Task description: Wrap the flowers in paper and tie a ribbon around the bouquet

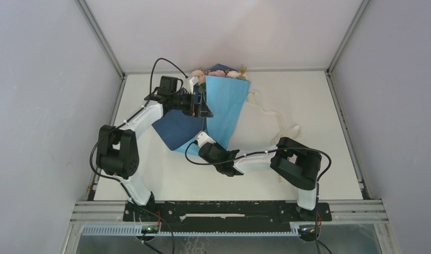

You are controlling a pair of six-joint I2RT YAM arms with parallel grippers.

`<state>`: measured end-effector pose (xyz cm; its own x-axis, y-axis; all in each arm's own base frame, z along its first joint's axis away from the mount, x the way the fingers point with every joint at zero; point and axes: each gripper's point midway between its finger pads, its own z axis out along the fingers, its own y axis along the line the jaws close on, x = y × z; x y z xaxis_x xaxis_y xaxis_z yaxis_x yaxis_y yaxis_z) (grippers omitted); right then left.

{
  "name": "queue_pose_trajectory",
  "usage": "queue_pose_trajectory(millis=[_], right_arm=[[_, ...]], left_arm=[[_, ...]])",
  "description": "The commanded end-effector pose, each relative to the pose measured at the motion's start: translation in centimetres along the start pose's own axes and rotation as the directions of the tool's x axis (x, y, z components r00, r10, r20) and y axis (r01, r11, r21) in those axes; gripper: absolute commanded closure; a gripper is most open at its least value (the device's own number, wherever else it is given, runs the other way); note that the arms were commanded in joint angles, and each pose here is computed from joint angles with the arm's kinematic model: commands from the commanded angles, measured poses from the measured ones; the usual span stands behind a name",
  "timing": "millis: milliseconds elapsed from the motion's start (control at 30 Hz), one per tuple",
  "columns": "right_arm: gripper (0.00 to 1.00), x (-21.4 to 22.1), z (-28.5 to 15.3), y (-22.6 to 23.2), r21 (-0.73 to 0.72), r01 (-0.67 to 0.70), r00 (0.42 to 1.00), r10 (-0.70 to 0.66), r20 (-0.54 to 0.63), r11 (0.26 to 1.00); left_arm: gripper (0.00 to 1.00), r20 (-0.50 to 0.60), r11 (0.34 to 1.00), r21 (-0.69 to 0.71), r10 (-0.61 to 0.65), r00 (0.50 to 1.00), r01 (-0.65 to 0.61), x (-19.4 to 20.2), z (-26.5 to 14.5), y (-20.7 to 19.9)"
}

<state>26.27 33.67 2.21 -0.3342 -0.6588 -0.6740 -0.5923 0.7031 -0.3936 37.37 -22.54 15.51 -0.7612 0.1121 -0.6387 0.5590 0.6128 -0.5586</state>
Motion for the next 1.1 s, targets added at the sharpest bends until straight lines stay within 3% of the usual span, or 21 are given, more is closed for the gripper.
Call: queue_pose_trajectory(millis=[0,100,167,400,500,800,967,1067], right_arm=[[1.00,-1.7,-0.3,0.6,-0.005,0.000,0.999,0.000,0.039,1.000],[1.00,-1.6,-0.4,0.5,0.001,0.003,0.999,-0.003,0.036,1.000],[1.00,-1.6,-0.4,0.5,0.004,0.007,0.999,-0.007,0.036,1.000],[1.00,-2.5,-1.5,0.0,0.014,0.044,0.997,-0.045,0.057,0.999],[0.97,-3.4,-2.5,-0.3,0.015,0.059,0.995,-0.060,0.080,0.998],[0.56,-4.2,-4.6,-0.7,-0.039,0.108,0.991,-0.104,0.089,0.993],[0.49,-5.6,-7.2,-0.8,-0.126,0.066,0.989,-0.048,0.141,0.990],[0.46,-6.7,-9.2,-0.5,-0.274,-0.023,0.977,0.080,0.198,0.962]], left_arm=[[0.00,-0.029,0.994,0.058,-0.087,0.996,0.089,0.9,1.9,-0.4],[0.02,-0.053,0.993,0.054,-0.106,0.993,0.109,1.2,3.1,0.0],[0.12,-0.068,0.992,0.054,-0.109,0.992,0.113,1.4,3.9,0.1],[0.98,-0.096,0.986,0.132,-0.090,0.991,0.102,1.8,4.1,-1.4],[1.00,-0.088,0.988,0.119,-0.088,0.992,0.098,1.8,3.5,-0.9],[1.00,-0.090,0.976,0.047,-0.208,0.974,0.213,2.8,3.6,4.6],[1.00,-0.104,0.970,0.019,-0.240,0.965,0.243,3.9,4.0,6.5],[1.00,-0.095,0.970,-0.005,-0.241,0.966,0.242,4.1,4.0,7.4]])
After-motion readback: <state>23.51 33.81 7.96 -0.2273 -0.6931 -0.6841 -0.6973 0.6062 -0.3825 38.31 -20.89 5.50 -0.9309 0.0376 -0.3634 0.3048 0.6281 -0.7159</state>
